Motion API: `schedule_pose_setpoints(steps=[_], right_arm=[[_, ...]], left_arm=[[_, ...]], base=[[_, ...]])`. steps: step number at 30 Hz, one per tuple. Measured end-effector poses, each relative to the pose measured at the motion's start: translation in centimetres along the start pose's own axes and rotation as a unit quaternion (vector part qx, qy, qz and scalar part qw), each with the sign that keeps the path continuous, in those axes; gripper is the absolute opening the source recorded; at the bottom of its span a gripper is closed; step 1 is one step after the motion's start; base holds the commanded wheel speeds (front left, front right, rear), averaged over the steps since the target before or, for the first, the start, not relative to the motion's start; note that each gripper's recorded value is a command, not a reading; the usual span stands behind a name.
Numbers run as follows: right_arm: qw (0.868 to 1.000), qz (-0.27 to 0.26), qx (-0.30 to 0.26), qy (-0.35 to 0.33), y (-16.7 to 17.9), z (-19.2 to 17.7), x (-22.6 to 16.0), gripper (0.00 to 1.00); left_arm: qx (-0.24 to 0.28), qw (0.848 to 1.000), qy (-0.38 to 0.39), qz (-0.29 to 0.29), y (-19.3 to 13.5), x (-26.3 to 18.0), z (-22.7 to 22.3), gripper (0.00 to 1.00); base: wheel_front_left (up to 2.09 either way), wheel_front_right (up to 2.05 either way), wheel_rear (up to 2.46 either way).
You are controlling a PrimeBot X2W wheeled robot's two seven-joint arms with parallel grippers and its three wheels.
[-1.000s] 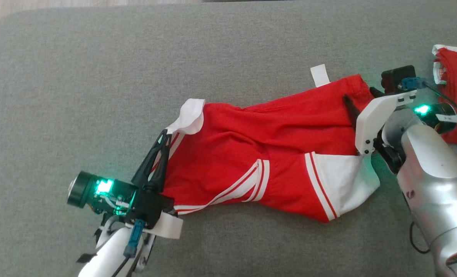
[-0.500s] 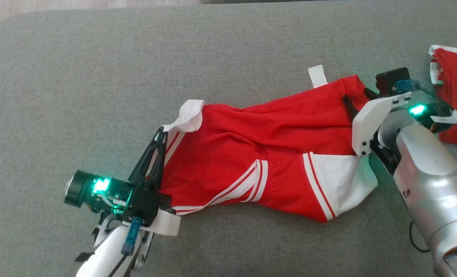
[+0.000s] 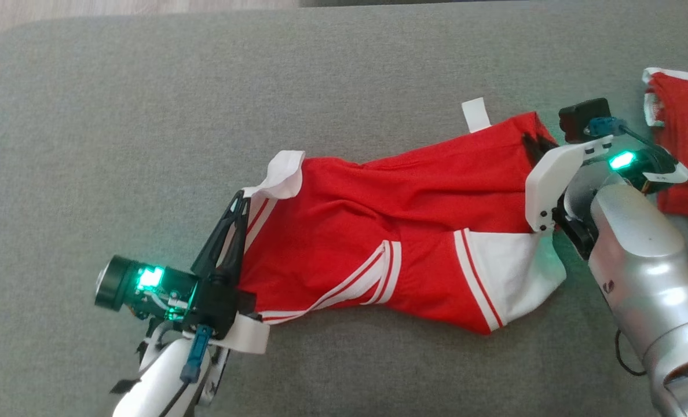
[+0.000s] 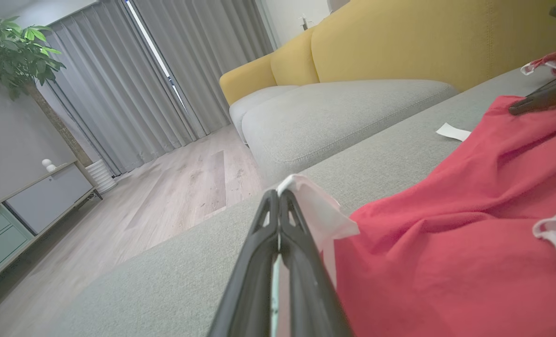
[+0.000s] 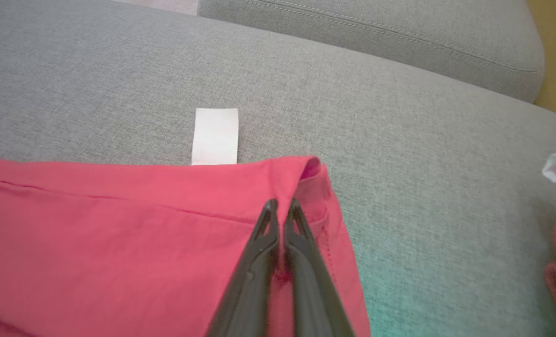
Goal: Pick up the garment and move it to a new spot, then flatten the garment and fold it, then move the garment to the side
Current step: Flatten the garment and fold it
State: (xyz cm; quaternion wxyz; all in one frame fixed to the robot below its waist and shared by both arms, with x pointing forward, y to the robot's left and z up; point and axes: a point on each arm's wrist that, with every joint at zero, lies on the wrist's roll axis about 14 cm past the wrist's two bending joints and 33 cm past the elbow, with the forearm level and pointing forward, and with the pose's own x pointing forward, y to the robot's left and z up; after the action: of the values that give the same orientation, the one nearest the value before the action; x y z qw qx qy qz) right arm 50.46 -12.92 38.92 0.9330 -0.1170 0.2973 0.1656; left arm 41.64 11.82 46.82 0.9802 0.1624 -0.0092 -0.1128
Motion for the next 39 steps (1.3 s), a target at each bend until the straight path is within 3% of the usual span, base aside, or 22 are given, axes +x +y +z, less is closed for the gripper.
schedule_pose_setpoints(steps=[8,16,19,24,26,27,28,34,39], right_arm=[[0.998,-0.030,0.010,-0.056,-2.4,2.6,-2.1,0.00],[0.979,-0.100,0.039,-0.173,-9.1,7.7,-7.2,0.00],[0.980,-0.101,0.074,-0.154,-9.3,4.5,-8.3,0.00],[0.985,-0.075,0.151,-0.028,-5.5,-8.1,-9.5,0.00],[0.983,-0.077,0.168,-0.003,-4.9,-10.8,-10.2,0.00],[0.981,-0.081,0.176,-0.001,-5.0,-11.3,-10.4,0.19],[0.979,-0.087,0.181,-0.006,-5.2,-11.2,-10.4,1.00],[0.972,-0.101,0.206,-0.044,-5.1,-9.9,-10.3,1.00],[0.962,-0.102,0.249,-0.047,-3.1,-11.8,-11.5,1.00]], left_arm=[[0.030,0.999,-0.039,-0.007,0.6,0.2,2.4,0.00],[0.065,0.984,-0.166,0.017,4.2,1.4,10.9,0.00],[0.048,0.984,-0.174,-0.008,3.1,0.9,11.4,0.00],[0.005,0.993,-0.103,-0.066,-0.3,-0.7,6.6,0.00],[-0.008,0.993,-0.078,-0.084,-1.6,-1.1,5.0,0.00],[-0.011,0.993,-0.070,-0.092,-2.1,-1.2,4.5,0.00],[-0.012,0.993,-0.065,-0.097,-2.4,-1.2,4.1,0.00],[-0.019,0.992,-0.054,-0.110,-3.4,-1.0,3.4,0.00],[-0.021,0.992,-0.053,-0.112,-3.7,-0.8,3.3,0.00]], base=[[0.00,0.00,0.00],[0.00,0.00,0.00],[0.00,0.00,0.00],[0.00,0.00,0.00],[0.00,0.00,0.00],[0.00,0.00,0.00],[0.00,0.00,0.00],[0.00,0.00,0.00],[0.00,0.00,0.00]])
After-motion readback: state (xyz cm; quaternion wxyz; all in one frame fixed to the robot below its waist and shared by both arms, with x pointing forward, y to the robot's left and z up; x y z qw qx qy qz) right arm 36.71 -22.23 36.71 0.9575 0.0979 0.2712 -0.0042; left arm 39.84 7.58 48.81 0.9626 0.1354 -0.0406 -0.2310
